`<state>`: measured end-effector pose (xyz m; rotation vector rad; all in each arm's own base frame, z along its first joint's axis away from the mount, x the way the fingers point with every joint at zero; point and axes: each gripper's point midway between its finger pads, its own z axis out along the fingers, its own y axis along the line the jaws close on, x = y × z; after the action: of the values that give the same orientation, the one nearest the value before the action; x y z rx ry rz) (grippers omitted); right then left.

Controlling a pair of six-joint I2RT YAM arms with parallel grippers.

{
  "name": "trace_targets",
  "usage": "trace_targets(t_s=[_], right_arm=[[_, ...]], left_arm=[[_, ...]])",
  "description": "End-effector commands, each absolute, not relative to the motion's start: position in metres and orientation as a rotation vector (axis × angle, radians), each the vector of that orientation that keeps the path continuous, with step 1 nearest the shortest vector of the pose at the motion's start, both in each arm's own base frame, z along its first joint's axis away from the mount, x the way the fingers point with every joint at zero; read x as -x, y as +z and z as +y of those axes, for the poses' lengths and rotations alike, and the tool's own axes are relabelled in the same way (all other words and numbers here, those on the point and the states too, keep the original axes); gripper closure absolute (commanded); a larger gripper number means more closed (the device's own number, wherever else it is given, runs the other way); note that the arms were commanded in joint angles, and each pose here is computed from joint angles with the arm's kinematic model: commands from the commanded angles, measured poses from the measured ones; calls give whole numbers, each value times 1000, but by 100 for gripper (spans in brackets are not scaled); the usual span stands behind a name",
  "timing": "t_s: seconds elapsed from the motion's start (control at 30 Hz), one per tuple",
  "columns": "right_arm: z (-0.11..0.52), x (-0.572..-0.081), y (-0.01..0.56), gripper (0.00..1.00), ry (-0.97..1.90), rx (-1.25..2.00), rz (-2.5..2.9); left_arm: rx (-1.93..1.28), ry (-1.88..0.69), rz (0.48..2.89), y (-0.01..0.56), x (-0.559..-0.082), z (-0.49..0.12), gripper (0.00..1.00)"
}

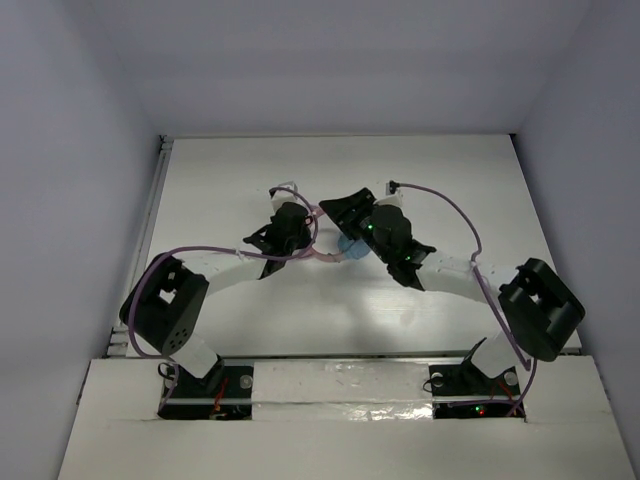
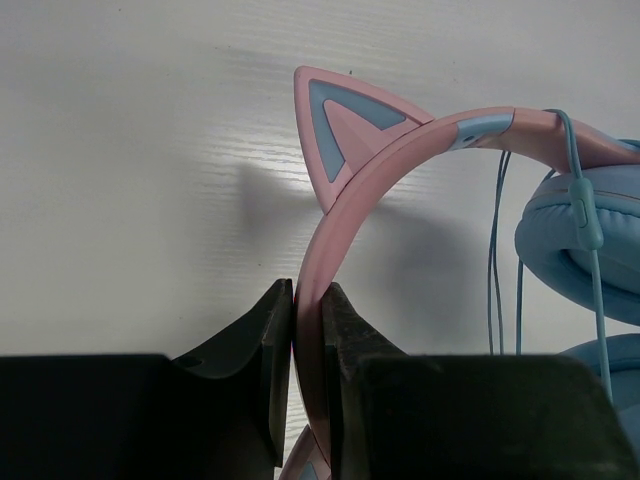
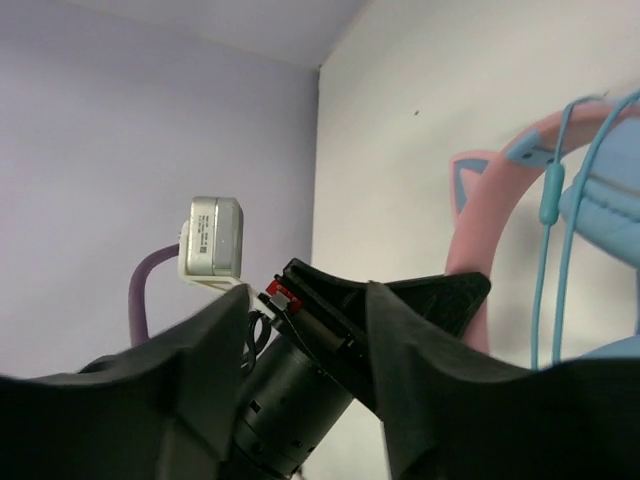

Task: Wrap the headphones

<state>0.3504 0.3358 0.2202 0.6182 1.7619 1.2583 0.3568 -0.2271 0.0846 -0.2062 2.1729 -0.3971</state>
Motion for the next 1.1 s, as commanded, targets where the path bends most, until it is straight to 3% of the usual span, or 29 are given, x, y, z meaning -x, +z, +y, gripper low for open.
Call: trace_targets(t_s=[0.0,0.03,0.07,0.1,0.27,0.33,0.67,0.97,1.0,1.03,1.07], right_arm=[[311,-355,283,48,1206,-604,1583],[301,-356,286,54,1166,-614,1559],[295,-355,293,75,1151,-611,1534],[287,-354,298,82,1106,-587,1517],[236,-340,337,88,941,-579,1411],[215,-329,353,100,893,-572,1363],[151,-288,340,100,676,-497,1381],[122,-259,329,100,646,-470,1406],[121,-258,322,100,632,-465,1422],[119,-258,320,99,627,-471,1423],[117,-257,319,93,625,-476,1423]], left_arm=[[218,-514,2033,137,-379,-247,100],[208,-510,2024,140,-381,-247,100],[200,-507,2023,142,-383,-248,100],[196,-501,2024,143,-384,-248,100],[168,-456,2007,149,-399,-253,100],[153,-429,2003,148,-408,-255,100],[87,-319,1998,131,-456,-273,100],[52,-317,2055,88,-465,-286,100],[52,-314,2061,85,-464,-286,99],[50,-310,2071,80,-462,-285,91],[51,-316,2069,79,-461,-285,85]])
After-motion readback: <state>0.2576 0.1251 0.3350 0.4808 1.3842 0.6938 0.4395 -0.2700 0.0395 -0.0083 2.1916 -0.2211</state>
